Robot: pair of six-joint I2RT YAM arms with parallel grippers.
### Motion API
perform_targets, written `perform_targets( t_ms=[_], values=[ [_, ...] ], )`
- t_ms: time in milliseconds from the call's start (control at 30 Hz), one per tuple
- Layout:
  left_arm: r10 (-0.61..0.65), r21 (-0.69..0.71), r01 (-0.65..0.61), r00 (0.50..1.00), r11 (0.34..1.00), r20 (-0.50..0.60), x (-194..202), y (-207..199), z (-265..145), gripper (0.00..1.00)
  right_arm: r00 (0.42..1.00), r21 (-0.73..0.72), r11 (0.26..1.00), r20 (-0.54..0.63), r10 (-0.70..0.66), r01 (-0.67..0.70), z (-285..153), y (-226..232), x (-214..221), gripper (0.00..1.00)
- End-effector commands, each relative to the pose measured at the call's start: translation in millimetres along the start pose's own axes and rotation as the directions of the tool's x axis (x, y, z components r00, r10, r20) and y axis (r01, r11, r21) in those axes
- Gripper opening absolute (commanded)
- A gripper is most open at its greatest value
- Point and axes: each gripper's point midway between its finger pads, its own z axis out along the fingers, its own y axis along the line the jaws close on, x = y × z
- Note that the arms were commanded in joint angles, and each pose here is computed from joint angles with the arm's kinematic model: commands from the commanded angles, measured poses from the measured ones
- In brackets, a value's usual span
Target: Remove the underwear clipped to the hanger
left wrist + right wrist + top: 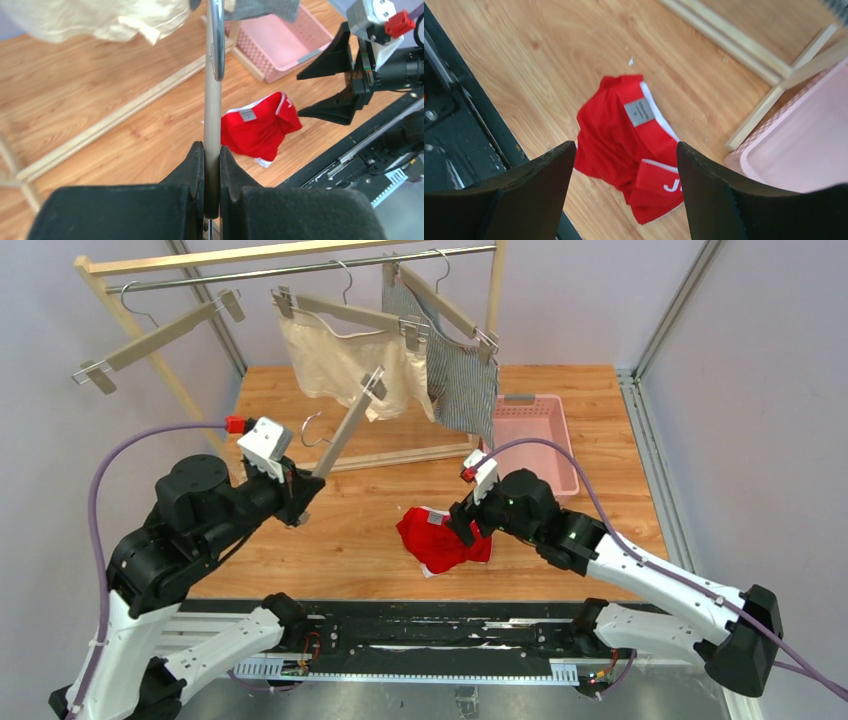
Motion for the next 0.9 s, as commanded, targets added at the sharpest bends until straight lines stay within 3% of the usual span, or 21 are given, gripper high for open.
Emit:
perform_targets(
  t_ms=[0,267,500,867],
  values=[
    [-0.026,-0.167,0.021,0.999,0.986,-0.032,7.0,29.1,-27.1,0.00,0.995,0.021,0.998,-0.089,-0.052,0.055,8.1,2.6,33.3,0.76],
    [0.008,-0.283,-0.045,0.991,0.958,-0.131,17.3,50.2,-18.9,0.00,0.984,-0.005,0.994,-0.143,-0.108,0.109,35.7,15.5,49.1,0.77],
    [0.052,-0.429,-0.144,0.974,0.892,-0.219,23.5,79.6,-12.9,0.00,0.963,-0.027,0.990,-0.231,-0.142,0.139,58.2,21.3,67.0,0.77],
    [-0.006,-0.583,-0.128,0.975,0.802,-0.222,32.4,104.0,-23.0,0.00,0.908,0.044,0.985,-0.397,-0.136,0.167,88.5,7.0,111.7,0.78]
  ],
)
